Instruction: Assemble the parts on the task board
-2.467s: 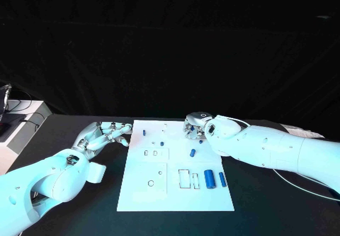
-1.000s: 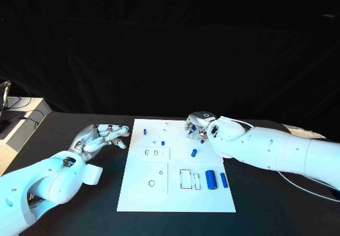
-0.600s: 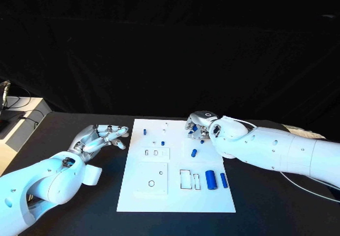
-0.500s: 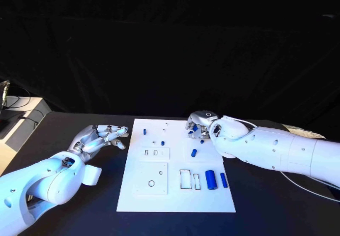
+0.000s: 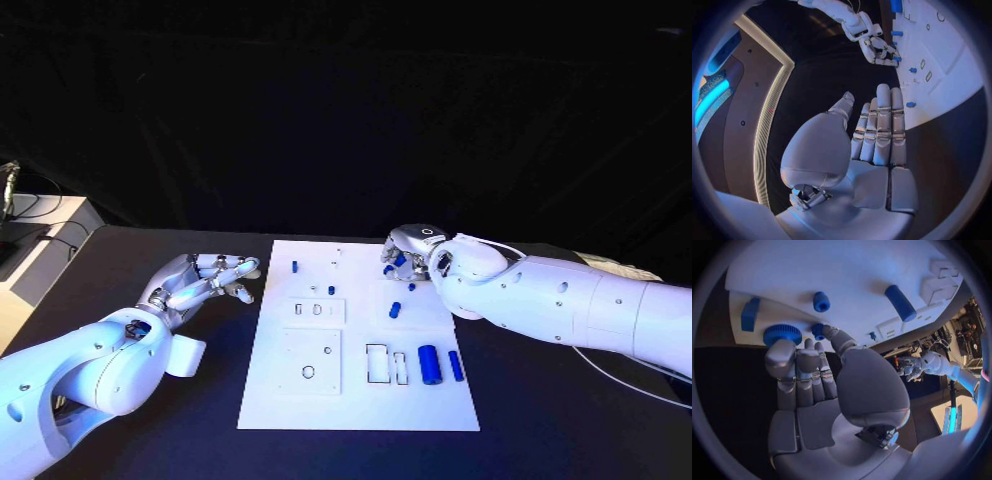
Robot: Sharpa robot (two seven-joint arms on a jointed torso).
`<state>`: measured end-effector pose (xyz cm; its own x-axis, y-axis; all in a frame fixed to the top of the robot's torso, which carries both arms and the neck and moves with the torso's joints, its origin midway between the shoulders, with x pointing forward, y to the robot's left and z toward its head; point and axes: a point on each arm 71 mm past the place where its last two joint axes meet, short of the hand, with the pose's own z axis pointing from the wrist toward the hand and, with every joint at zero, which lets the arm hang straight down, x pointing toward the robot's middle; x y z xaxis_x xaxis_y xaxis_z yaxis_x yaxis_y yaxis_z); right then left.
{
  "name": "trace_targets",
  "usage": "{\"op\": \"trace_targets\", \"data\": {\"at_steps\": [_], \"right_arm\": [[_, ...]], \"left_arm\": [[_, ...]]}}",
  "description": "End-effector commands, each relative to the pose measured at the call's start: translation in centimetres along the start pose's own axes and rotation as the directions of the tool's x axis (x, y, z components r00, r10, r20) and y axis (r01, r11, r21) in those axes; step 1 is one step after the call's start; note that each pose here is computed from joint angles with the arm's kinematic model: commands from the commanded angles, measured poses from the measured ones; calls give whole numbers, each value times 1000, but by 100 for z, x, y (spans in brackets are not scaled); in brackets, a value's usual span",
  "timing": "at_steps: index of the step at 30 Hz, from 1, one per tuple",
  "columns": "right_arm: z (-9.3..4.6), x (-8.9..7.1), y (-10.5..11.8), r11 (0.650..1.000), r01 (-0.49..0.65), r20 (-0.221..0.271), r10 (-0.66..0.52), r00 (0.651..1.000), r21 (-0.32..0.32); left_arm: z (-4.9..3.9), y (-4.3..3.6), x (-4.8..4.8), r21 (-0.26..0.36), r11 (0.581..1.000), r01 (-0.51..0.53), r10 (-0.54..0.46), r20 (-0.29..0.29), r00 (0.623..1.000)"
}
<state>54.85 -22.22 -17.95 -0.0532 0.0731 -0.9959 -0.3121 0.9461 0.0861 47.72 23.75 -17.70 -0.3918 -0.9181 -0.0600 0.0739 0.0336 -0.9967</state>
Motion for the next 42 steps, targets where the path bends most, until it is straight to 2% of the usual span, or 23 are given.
{"op": "trace_targets", "data": {"at_steps": [1,16,21,34,42], "right_arm": [[-5,17,-6,1000,10,-24,-10,1000,-2],[3,25,-6,1000,1,-33,-1,999,-8],[3,18,5,1000,-2,-23,1,1000,-17],[-1,-94,117,998,-49,98,52,994,-34],[102,-184,316,998,-56,176,62,982,-41]], "left_arm": [[6,-9,25,5,1000,5,-5,-21,1000],[11,-4,25,4,1000,5,-5,-22,1000],[11,-3,22,4,1000,5,-5,-21,1000],[12,2,15,3,1000,4,-4,-19,1000],[27,0,45,6,1000,7,-7,-25,1000]]}}
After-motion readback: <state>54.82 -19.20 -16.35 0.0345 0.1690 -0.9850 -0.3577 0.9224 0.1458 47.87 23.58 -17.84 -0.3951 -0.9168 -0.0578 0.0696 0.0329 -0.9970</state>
